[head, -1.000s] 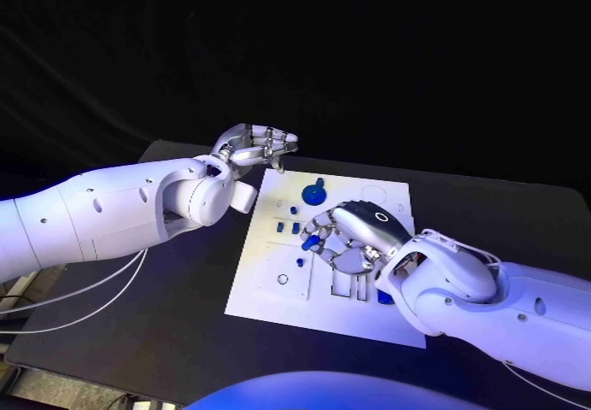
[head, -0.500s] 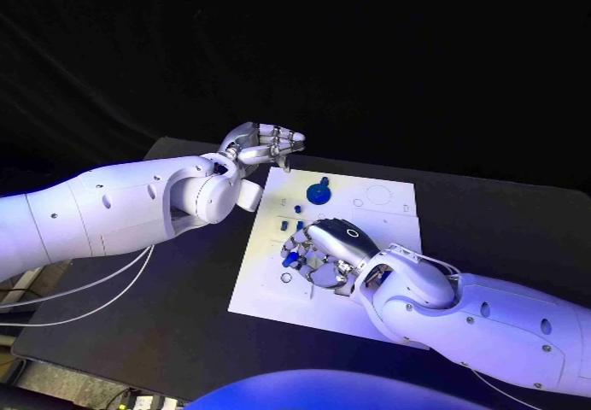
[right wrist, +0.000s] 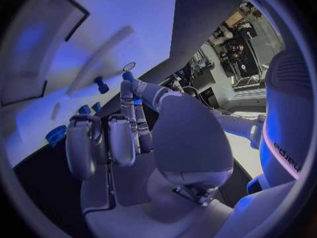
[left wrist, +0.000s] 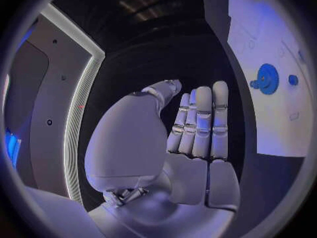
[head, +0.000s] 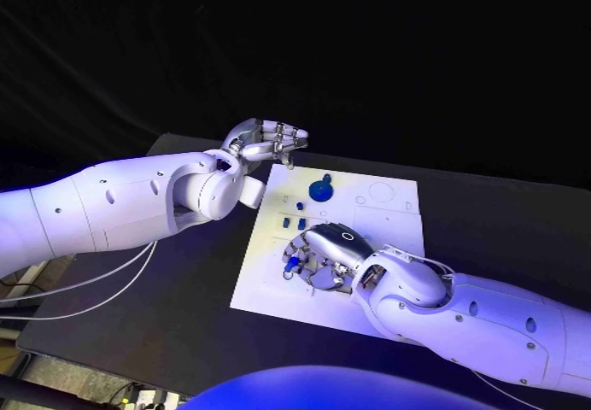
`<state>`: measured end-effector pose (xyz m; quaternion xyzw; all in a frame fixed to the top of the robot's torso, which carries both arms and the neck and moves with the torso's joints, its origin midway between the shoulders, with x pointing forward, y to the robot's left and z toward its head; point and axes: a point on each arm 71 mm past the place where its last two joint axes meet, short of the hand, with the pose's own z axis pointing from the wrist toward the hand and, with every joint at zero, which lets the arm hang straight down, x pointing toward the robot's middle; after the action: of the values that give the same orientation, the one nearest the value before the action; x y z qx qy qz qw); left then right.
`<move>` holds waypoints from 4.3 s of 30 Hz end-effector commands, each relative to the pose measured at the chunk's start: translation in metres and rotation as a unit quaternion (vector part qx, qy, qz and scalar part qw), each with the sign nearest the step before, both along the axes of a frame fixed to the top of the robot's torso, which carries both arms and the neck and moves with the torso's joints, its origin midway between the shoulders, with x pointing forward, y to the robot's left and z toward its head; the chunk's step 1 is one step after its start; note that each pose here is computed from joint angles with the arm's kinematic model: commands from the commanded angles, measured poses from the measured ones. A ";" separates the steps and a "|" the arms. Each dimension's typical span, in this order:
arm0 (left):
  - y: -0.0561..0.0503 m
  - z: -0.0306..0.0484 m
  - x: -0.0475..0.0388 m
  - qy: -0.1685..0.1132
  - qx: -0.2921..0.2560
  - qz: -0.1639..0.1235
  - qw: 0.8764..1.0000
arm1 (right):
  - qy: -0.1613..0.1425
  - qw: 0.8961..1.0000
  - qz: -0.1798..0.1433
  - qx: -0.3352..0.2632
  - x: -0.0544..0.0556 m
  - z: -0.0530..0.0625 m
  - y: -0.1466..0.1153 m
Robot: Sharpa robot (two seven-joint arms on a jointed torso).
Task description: Assemble the parts on the task board
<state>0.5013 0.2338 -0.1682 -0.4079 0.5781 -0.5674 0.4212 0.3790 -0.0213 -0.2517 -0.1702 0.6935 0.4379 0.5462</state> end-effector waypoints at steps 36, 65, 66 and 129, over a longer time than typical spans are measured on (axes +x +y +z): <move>-0.001 0.0010 -0.0005 -0.001 -0.003 -0.008 1.000 | -0.012 0.998 0.017 -0.061 -0.005 -0.009 0.007; 0.000 0.0006 -0.0004 0.001 -0.002 -0.007 1.000 | -0.042 0.999 0.000 -0.006 -0.010 0.003 -0.001; 0.000 0.0006 -0.0004 0.001 -0.002 -0.007 1.000 | -0.044 0.999 -0.002 -0.002 -0.011 0.004 -0.003; 0.001 -0.0044 -0.0094 0.009 -0.007 -0.021 1.000 | 0.126 0.952 -0.272 -0.065 -0.011 0.003 -0.174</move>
<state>0.4928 0.2377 -0.1737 -0.4083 0.5869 -0.5679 0.4078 0.3682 -0.1946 -0.2472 0.0497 0.8021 0.2592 0.5357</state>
